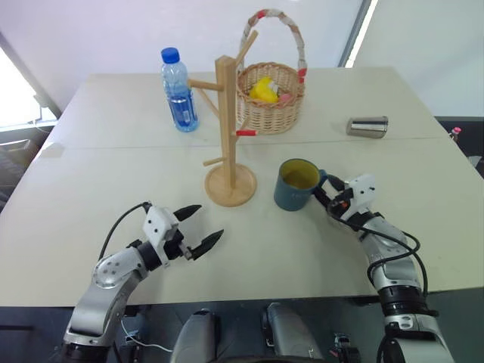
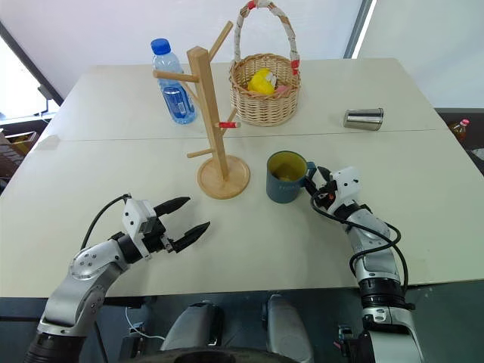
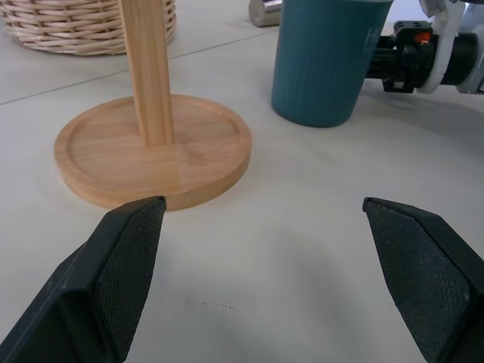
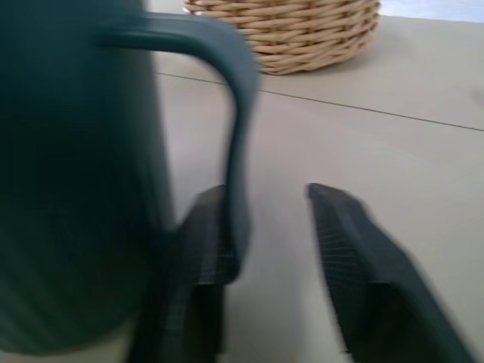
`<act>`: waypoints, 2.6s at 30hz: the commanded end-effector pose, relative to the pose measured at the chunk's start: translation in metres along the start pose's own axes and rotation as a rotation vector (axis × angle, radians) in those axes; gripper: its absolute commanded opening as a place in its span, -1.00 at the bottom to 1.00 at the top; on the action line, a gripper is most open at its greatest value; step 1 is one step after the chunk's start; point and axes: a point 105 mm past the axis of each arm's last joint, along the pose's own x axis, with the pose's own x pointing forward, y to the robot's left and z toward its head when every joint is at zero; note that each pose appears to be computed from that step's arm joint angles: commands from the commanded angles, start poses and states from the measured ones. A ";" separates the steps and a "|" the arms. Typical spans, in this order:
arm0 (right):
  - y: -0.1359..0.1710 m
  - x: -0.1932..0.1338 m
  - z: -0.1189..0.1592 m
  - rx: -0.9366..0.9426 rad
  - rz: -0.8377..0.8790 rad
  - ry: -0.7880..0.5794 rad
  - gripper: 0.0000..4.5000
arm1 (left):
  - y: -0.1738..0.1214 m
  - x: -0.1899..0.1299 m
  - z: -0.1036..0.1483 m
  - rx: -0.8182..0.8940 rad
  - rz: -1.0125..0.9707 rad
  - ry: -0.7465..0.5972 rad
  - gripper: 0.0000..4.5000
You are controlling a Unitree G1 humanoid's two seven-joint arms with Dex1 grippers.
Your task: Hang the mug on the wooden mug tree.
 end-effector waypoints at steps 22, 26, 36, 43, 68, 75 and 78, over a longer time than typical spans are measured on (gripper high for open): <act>0.081 0.002 0.153 -0.860 0.365 -0.221 -0.99 | 0.039 -0.018 0.035 0.056 0.109 -0.115 1.00; 0.090 0.013 0.173 -0.883 0.381 -0.242 -0.99 | 0.036 -0.023 0.049 0.058 0.077 -0.141 1.00; 0.100 0.035 0.184 -0.925 0.407 -0.232 -0.99 | 0.034 -0.027 0.067 0.095 0.051 -0.152 1.00; 0.103 0.046 0.191 -0.940 0.408 -0.234 -0.99 | 0.031 -0.029 0.071 0.098 0.039 -0.156 1.00; 0.108 0.075 0.182 -0.947 0.367 -0.161 -0.55 | 0.019 -0.020 0.089 0.114 -0.034 -0.185 1.00; 0.078 0.055 0.203 -0.986 0.305 -0.184 0.09 | 0.022 -0.020 0.087 0.103 -0.015 -0.187 1.00; 0.063 0.038 0.211 -0.915 0.292 -0.209 0.09 | 0.026 -0.023 0.084 0.082 0.011 -0.189 1.00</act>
